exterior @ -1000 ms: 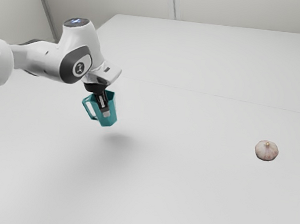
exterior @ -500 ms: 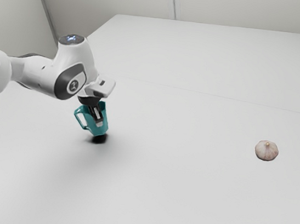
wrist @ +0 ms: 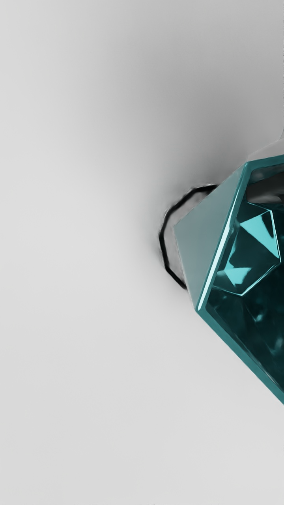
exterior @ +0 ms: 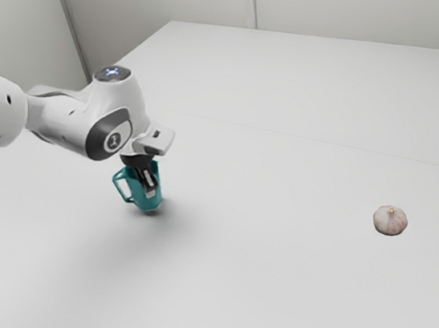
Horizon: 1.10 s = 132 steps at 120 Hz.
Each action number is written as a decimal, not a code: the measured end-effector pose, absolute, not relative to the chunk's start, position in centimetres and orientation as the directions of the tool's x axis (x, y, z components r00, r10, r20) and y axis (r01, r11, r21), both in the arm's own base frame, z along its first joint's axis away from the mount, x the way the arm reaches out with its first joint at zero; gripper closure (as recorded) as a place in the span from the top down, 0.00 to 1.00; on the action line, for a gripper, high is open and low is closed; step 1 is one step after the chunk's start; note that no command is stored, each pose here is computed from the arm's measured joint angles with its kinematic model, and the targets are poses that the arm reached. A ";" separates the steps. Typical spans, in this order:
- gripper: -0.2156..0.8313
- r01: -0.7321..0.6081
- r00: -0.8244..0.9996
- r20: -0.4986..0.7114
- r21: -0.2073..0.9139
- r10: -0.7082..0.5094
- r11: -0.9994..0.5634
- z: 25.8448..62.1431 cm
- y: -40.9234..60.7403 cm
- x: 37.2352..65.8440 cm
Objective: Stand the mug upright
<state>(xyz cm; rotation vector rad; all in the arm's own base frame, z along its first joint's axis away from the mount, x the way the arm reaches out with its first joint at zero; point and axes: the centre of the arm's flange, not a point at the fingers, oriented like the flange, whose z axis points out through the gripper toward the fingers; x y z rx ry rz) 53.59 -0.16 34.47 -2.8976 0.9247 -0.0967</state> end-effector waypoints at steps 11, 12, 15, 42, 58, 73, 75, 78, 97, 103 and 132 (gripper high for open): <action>0.05 -0.564 0.821 0.034 -0.113 -0.571 -0.818 34.3 -0.1 53.6; 0.05 -0.564 0.821 0.034 -0.113 -0.571 -0.818 34.3 -0.1 53.6; 0.05 -0.564 0.820 0.035 -0.114 -0.571 -0.818 34.3 -0.3 53.6; 0.10 -0.559 0.823 0.043 -0.113 -0.566 -0.821 34.3 -0.9 53.7; 0.21 -0.552 0.828 0.045 -0.109 -0.559 -0.827 34.3 -0.6 53.7; 0.31 -0.550 0.830 0.045 -0.107 -0.556 -0.829 34.3 -0.6 53.7; 0.33 -0.549 0.830 0.045 -0.107 -0.556 -0.829 34.3 -0.6 53.7; 0.35 -0.549 0.830 0.045 -0.106 -0.556 -0.829 34.3 -0.6 53.7; 0.45 -0.547 0.832 0.049 -0.105 -0.553 -0.831 34.4 -0.5 53.7; 0.48 -0.546 0.831 0.051 -0.105 -0.553 -0.831 34.5 -0.6 53.7; 0.60 -0.545 0.826 0.092 -0.123 -0.556 -0.829 36.9 -0.7 54.0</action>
